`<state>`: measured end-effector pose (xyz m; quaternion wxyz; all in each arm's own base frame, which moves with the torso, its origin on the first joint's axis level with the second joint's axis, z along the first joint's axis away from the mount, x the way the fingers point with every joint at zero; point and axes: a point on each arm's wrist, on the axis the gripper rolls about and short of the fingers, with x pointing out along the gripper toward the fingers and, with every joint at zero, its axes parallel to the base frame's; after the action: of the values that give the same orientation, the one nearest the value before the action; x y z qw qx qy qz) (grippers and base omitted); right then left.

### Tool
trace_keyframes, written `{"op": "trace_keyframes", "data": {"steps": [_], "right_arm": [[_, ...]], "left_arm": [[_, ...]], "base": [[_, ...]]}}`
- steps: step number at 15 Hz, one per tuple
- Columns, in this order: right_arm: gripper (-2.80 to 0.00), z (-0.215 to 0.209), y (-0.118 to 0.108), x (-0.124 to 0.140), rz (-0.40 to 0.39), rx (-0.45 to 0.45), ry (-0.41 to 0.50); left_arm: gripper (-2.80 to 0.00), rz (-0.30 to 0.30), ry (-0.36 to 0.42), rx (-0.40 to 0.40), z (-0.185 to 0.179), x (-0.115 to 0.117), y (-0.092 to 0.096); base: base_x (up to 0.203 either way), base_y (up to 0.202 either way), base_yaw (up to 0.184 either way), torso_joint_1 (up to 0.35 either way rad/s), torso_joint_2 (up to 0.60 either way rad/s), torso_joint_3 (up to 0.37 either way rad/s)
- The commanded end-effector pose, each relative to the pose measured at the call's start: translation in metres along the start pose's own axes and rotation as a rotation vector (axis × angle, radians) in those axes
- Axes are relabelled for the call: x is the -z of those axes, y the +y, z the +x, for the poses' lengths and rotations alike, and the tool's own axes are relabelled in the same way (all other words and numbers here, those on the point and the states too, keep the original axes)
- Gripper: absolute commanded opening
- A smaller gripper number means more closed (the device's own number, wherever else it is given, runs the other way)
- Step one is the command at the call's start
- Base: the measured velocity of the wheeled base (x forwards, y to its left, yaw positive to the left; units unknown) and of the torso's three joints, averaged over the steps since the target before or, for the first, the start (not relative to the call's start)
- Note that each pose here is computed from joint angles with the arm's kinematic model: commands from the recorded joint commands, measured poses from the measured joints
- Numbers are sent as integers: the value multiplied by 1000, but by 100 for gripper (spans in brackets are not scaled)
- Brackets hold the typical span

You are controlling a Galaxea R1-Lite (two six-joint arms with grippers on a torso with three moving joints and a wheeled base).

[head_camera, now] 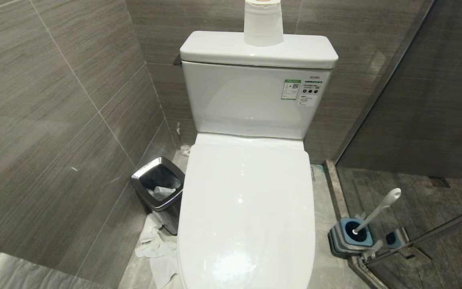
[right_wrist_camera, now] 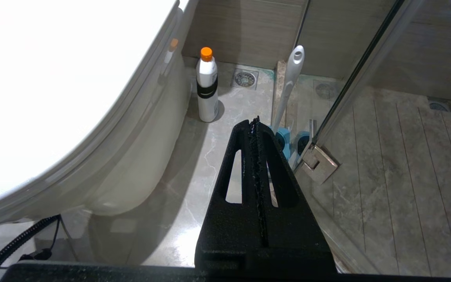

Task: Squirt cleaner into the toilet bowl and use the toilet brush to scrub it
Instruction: Use the left hand to lift the toilet lid slightly

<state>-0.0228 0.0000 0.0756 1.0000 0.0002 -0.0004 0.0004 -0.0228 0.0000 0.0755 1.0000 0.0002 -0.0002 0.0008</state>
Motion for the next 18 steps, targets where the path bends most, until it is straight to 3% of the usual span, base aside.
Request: {"op": "trace_keyframes", "data": {"steps": [1, 18], "right_arm": [[-280, 0, 0, 0, 0, -1, 1], [-280, 0, 0, 0, 0, -1, 1]], "left_arm": [[-280, 0, 3, -1, 0, 1, 0], [-280, 0, 2, 0, 0, 0, 0]], "base": [[0, 0, 0, 0, 0, 0], [0, 0, 0, 0, 0, 0]]}}
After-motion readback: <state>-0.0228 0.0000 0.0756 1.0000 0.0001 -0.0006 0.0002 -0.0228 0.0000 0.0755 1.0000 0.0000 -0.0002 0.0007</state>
